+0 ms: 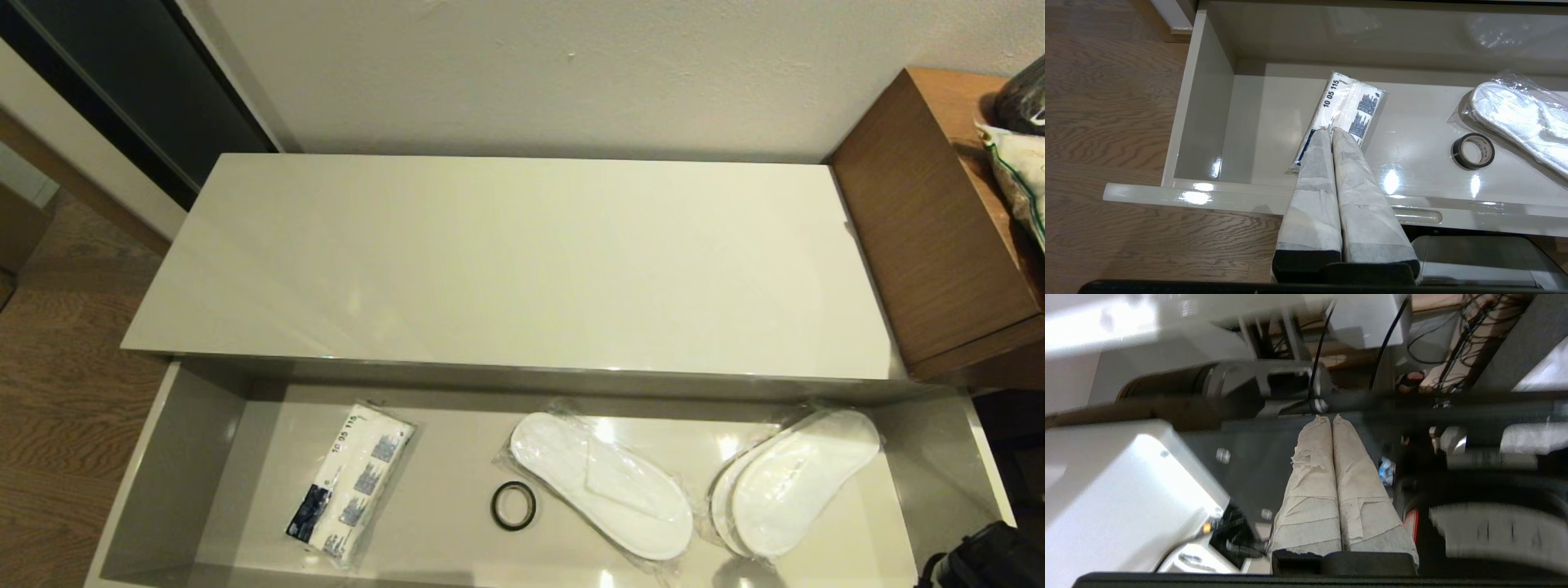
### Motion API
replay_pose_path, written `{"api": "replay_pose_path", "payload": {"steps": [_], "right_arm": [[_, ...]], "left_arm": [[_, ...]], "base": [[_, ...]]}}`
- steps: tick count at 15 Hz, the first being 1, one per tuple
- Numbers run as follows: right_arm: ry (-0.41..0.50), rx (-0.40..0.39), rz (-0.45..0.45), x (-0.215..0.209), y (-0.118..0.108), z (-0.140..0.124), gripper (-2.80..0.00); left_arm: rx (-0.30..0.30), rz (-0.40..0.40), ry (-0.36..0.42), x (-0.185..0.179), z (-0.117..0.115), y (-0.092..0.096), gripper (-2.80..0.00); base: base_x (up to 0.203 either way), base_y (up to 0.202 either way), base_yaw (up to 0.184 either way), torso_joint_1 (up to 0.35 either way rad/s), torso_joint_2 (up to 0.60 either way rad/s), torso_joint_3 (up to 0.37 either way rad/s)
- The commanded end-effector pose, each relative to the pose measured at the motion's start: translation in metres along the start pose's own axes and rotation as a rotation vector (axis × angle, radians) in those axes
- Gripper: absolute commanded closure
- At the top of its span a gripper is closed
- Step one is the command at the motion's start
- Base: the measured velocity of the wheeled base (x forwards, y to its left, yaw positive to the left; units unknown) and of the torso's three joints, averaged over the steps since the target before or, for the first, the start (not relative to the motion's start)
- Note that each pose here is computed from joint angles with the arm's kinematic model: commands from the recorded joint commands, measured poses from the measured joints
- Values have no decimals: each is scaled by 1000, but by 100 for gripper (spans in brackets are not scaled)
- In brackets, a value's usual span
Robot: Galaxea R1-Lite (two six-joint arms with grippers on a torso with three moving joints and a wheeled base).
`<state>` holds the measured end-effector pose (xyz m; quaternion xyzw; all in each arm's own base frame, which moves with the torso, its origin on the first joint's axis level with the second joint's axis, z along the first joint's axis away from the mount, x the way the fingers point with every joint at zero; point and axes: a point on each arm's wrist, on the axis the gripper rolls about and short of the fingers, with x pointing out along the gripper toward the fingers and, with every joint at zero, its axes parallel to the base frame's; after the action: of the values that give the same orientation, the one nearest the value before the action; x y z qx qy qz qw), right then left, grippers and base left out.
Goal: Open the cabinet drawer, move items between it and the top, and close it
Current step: Close the drawer
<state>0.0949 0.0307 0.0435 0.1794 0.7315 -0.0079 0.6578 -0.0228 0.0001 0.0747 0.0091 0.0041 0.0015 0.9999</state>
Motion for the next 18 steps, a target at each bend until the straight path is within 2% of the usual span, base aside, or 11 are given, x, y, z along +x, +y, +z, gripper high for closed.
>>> {"api": "replay_pose_path", "payload": {"steps": [1,3,5,9,11,13,15,18], "right_arm": [[27,12,-28,11,1,8,0],[-72,6,-1,11,7,20,0],[-205,39,60,4,13,28,0],[-413,52,184,-26,22,29,0],[-533,91,231,-48,29,29,0],[-636,148,234,-74,34,29,0],[-688,194,241,-97,36,21,0],[-680,200,249,-107,32,9,0]], "left_arm": [[0,0,0,0,0,0,0],[0,1,1,0,0,0,0],[0,0,0,0,0,0,0],[0,0,0,0,0,0,0],[0,0,-1,0,0,0,0],[0,0,1,0,0,0,0],[0,0,-1,0,0,0,0],[0,0,-2,0,0,0,0]], "base": [[0,0,0,0,0,0],[0,0,0,0,0,0],[0,0,0,0,0,0],[0,0,0,0,0,0],[0,0,0,0,0,0],[0,0,0,0,0,0],[0,0,0,0,0,0],[0,0,0,0,0,0]]}}
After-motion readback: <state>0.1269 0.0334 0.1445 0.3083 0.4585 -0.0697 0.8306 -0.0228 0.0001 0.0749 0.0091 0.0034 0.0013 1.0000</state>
